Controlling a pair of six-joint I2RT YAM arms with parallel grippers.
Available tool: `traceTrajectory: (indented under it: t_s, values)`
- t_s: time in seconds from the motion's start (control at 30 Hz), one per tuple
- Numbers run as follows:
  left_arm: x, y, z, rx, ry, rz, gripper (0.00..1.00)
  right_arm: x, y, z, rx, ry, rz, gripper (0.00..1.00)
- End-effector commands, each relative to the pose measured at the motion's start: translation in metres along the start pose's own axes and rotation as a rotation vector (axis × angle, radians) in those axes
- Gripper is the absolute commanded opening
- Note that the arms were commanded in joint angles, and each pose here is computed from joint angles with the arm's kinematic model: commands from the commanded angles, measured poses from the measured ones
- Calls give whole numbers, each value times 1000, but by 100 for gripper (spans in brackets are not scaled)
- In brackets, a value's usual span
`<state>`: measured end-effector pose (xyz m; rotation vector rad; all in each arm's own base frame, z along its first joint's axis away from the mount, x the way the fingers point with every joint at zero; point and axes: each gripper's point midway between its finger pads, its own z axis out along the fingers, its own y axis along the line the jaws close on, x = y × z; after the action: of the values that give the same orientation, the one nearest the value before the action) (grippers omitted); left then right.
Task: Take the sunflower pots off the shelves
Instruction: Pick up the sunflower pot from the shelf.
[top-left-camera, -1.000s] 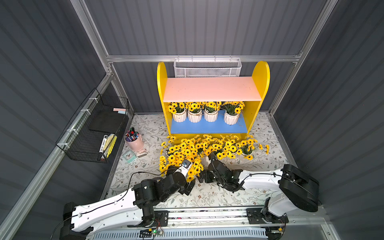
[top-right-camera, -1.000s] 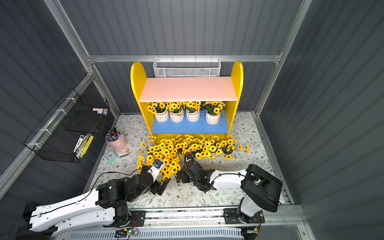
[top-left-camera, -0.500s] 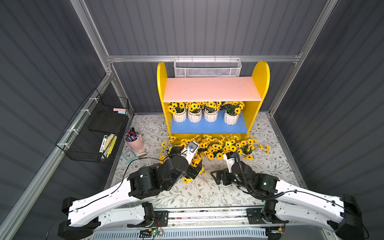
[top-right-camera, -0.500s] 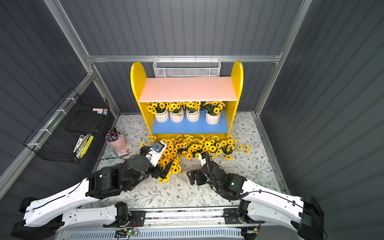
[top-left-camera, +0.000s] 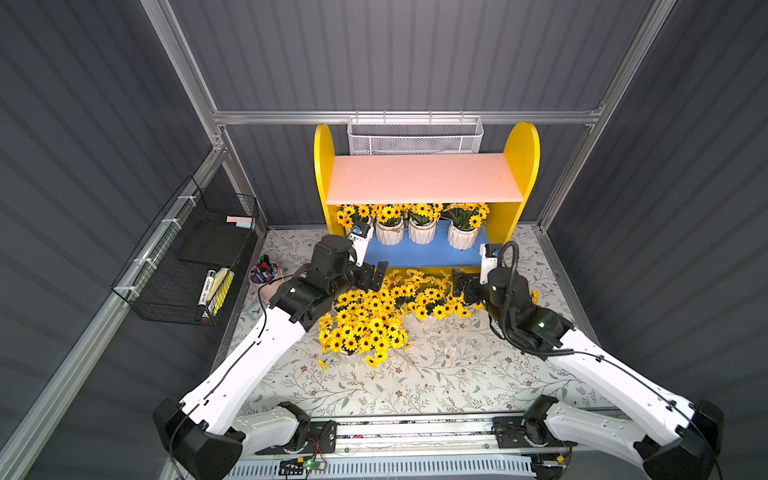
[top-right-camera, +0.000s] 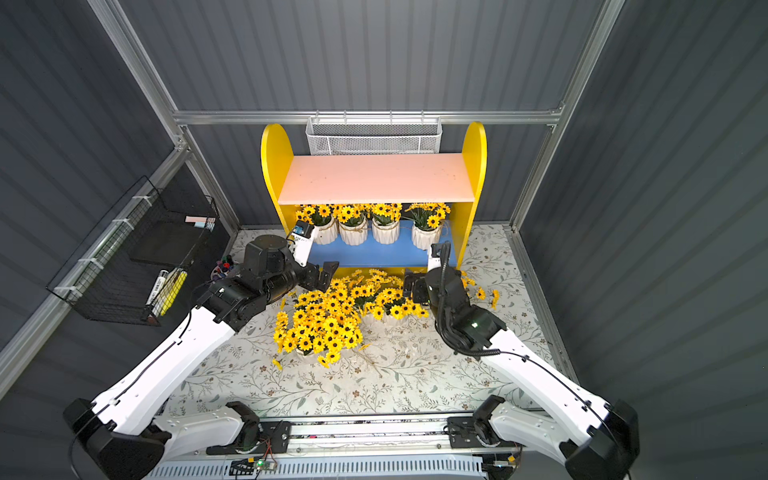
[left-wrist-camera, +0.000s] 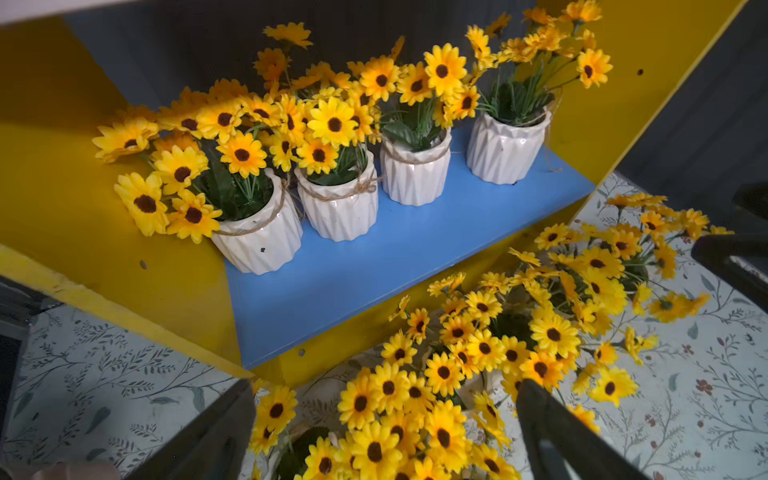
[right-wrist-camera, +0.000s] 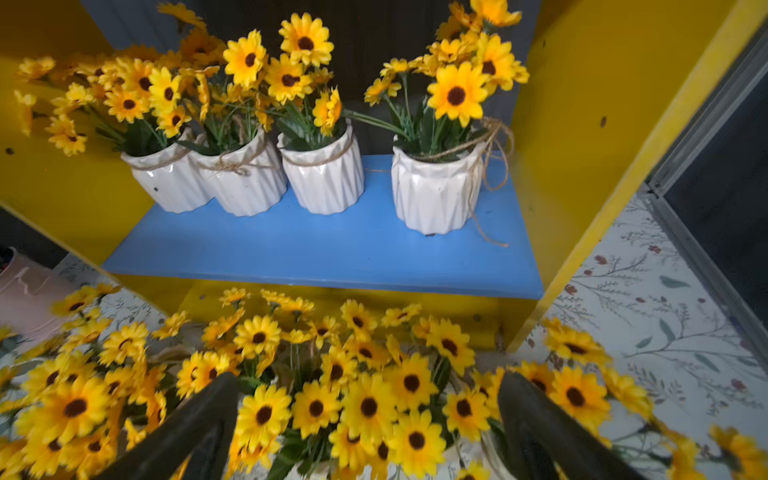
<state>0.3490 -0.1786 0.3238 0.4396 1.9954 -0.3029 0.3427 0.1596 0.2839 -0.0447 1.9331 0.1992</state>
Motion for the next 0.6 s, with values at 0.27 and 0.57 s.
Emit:
traceTrajectory:
  t_s: [0.27,0.57]
  values:
    - [26,8,16,87,-29,-174,99,-18,-15,91,17,31,8,99]
    - [37,4,24,116,-29,-226,99,-2,-25,117,7,78,15,99]
